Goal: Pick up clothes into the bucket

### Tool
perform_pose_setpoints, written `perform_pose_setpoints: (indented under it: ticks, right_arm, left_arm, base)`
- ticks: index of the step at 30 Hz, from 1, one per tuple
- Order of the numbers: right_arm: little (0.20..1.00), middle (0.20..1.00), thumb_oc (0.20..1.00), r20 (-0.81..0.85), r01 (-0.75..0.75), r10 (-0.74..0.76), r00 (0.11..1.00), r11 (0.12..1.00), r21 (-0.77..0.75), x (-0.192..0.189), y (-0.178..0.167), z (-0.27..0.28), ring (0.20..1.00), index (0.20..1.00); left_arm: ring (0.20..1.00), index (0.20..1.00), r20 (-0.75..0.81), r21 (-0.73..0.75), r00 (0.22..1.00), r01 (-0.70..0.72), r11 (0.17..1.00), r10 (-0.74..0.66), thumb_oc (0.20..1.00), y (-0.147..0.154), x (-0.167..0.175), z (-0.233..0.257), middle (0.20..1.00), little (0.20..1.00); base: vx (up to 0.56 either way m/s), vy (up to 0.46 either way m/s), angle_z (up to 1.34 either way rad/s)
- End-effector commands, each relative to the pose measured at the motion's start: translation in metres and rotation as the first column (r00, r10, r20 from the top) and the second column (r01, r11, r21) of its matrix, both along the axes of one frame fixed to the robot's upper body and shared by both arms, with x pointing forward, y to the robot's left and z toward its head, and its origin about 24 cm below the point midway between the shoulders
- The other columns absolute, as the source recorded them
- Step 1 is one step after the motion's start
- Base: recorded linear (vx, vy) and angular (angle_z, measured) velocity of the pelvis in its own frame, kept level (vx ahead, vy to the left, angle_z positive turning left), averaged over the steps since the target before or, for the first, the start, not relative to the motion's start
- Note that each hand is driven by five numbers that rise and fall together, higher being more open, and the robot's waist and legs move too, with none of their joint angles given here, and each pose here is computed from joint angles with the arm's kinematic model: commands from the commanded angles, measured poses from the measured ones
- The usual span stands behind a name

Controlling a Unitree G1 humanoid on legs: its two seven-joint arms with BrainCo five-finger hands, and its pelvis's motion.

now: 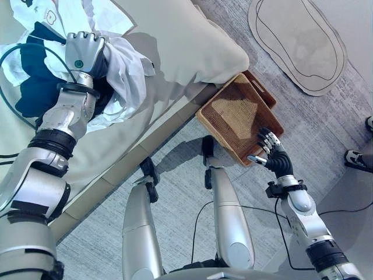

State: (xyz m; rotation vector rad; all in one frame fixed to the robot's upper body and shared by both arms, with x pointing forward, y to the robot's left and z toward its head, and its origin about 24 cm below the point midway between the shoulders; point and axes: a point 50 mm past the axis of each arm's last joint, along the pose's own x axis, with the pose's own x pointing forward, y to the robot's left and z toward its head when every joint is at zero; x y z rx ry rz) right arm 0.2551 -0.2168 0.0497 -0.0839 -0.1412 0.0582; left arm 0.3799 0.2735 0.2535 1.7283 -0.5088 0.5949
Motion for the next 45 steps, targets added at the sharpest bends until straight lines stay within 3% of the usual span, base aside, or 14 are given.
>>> perform_pose_setpoints:
  ticks: [1,4,12,14,17,23,32,40,45]
  right_arm:
    - [1.000,1.000,1.000,0.030,0.009,-0.010,1.000,1.000,0.013,-0.012,-0.004,0.001,1.000,1.000]
    - [1.000,1.000,1.000,0.022,0.009,-0.010,1.000,1.000,0.018,-0.011,-0.002,-0.001,1.000,1.000]
    - [1.000,1.000,1.000,0.030,0.016,-0.016,0.999,1.000,0.008,-0.011,0.000,0.000,1.000,1.000]
    - [1.000,1.000,1.000,0.025,0.024,-0.025,0.999,1.000,0.007,-0.011,-0.001,-0.001,1.000,1.000]
    - [1.000,1.000,1.000,0.026,0.042,-0.043,0.999,0.999,0.006,-0.010,-0.004,0.000,1.000,1.000]
    - [1.000,1.000,1.000,0.011,0.077,-0.077,0.997,0.997,0.016,-0.009,-0.009,-0.003,1.000,1.000]
    - [1.000,1.000,1.000,0.030,0.099,-0.100,0.995,0.995,0.020,-0.005,-0.011,0.003,1.000,1.000]
    - [1.000,1.000,1.000,0.031,0.071,-0.071,0.997,0.997,0.015,-0.002,-0.007,0.004,1.000,1.000]
    - [1.000,1.000,1.000,0.032,0.033,-0.033,0.999,0.999,0.009,-0.002,-0.004,0.004,1.000,1.000]
  left_arm:
    - [1.000,1.000,0.028,-0.150,0.992,-0.117,0.982,0.122,1.000,0.028,-0.005,0.000,1.000,1.000]
    - [1.000,1.000,0.122,-0.266,0.989,-0.044,0.963,0.079,1.000,0.026,-0.009,0.007,1.000,1.000]
    - [1.000,1.000,0.332,-0.356,0.943,0.094,0.930,0.031,1.000,0.020,-0.032,0.000,1.000,1.000]
    - [1.000,1.000,0.368,-0.320,0.930,0.131,0.938,-0.004,1.000,0.013,-0.037,0.000,1.000,1.000]
    - [1.000,1.000,0.297,-0.261,0.954,0.109,0.959,-0.028,1.000,0.011,-0.045,-0.020,1.000,1.000]
    - [1.000,1.000,0.214,-0.317,0.960,0.241,0.917,-0.179,1.000,-0.018,-0.050,-0.047,1.000,1.000]
    - [1.000,1.000,0.132,-0.236,0.888,0.459,0.856,-0.440,1.000,-0.075,-0.057,-0.045,1.000,1.000]
    - [1.000,1.000,0.106,-0.146,0.870,0.492,0.858,-0.481,1.000,-0.096,-0.041,-0.031,1.000,1.000]
    - [1.000,1.000,0.087,0.016,0.896,0.436,0.900,-0.436,1.000,-0.103,-0.026,-0.017,1.000,1.000]
  base:
    - [0.00,0.000,0.00]
    - [0.00,0.000,0.00]
    - [0.00,0.000,0.00]
    - [0.00,0.000,0.00]
    - [0.00,0.000,0.00]
    - [0.00,-0.002,0.01]
    - [0.00,0.001,0.03]
    - [0.00,0.000,0.00]
    - [0.00,0.000,0.00]
